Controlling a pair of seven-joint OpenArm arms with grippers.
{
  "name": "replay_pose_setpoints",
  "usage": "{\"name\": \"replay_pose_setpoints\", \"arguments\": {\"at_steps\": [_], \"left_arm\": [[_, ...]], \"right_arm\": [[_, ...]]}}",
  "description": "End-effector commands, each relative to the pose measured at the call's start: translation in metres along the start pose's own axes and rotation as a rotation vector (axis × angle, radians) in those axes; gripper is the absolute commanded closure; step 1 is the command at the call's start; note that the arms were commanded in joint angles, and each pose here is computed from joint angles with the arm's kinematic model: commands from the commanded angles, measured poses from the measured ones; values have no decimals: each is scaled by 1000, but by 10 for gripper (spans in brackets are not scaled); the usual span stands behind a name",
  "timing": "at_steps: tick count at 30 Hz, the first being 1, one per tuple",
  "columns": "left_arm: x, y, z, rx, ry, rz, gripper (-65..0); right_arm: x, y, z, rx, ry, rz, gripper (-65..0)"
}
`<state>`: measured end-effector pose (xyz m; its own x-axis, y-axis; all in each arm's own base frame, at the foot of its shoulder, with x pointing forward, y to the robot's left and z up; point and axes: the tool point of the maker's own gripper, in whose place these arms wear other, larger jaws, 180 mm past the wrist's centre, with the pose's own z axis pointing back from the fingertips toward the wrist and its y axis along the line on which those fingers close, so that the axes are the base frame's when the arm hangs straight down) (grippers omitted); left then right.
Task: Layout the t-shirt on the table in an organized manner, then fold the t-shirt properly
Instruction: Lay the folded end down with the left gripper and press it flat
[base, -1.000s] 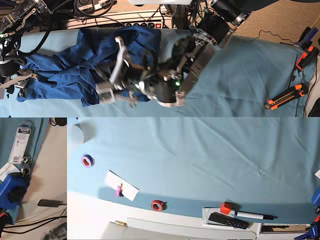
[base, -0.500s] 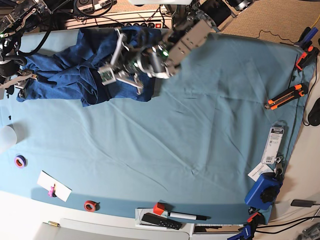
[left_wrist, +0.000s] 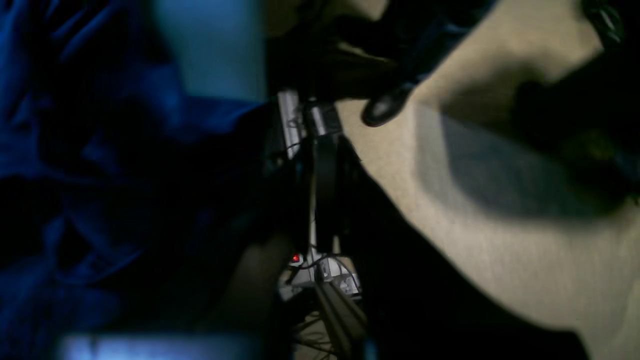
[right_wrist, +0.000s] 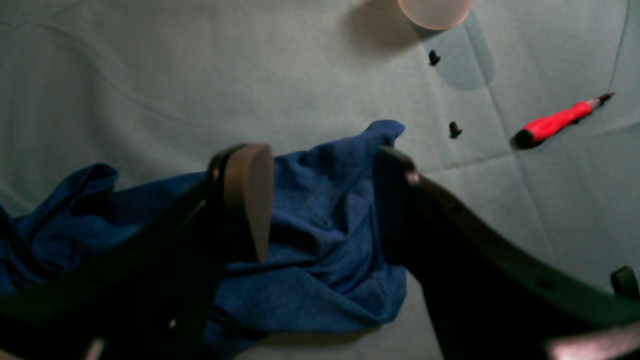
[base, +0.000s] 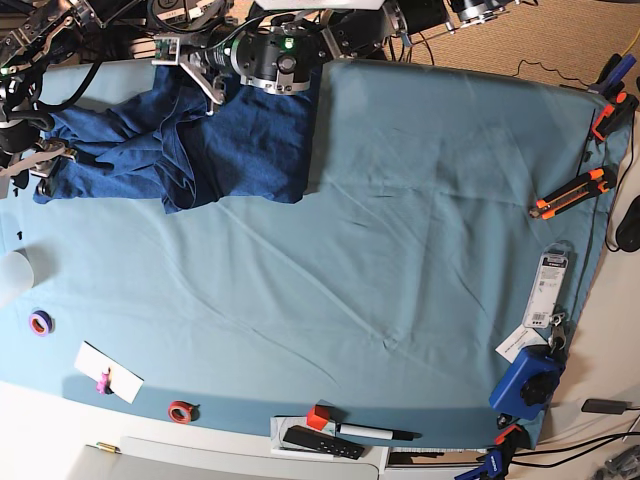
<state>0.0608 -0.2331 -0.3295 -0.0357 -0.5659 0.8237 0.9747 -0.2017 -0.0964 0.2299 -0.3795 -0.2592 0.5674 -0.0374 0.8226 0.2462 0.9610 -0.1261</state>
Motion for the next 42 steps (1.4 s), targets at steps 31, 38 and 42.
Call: {"name": "replay_pose_setpoints", "arguments": {"at_steps": [31, 38, 42], "left_arm": [[49, 25, 39, 65, -174, 33, -14], [47, 26, 38, 72, -164, 29, -14], [47, 26, 38, 72, -164, 29, -14]], "right_arm": [[-59, -74, -56, 409, 194, -622, -451], [-78, -53, -66, 418, 316, -542, -451], [-78, -59, -70, 377, 308, -551, -450]]}}
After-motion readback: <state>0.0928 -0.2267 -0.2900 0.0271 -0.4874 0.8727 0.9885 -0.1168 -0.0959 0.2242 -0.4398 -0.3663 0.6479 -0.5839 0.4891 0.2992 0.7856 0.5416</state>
